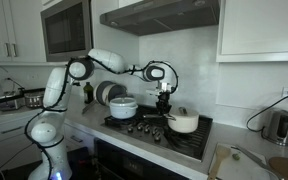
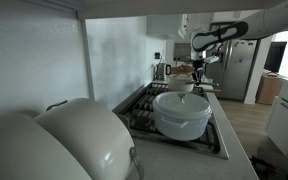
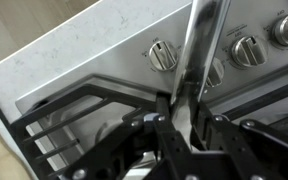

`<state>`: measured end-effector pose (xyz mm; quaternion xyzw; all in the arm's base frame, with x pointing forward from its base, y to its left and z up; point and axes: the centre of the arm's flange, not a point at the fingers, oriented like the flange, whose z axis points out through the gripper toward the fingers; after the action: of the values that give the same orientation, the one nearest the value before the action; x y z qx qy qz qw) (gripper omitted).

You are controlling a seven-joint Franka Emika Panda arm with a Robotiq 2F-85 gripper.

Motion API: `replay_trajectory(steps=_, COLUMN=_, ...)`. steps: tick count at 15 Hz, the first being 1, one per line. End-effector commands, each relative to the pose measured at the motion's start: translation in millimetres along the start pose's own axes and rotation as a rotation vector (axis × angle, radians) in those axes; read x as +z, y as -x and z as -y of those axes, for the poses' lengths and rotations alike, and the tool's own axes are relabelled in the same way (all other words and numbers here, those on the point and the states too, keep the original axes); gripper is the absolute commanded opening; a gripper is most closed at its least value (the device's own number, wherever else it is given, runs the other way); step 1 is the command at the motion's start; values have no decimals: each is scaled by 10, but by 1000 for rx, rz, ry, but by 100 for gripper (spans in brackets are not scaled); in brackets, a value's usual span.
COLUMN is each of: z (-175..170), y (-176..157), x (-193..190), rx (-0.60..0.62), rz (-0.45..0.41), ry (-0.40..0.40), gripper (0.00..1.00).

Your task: Move the pot at the right to the left then remove the lid on the pot on the right and place it on the stove

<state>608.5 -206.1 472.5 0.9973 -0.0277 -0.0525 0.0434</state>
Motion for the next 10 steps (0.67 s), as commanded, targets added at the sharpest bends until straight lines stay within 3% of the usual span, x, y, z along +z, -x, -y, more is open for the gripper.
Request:
replay_trajectory(steps=1, z=212, y=-87, x=-45, rx=-149, rz=28, ry=-13, gripper=7)
replay_trajectory(steps=10, z=280, y=89, x=-65, rx=-351, rz=61, ry=-37, gripper=7)
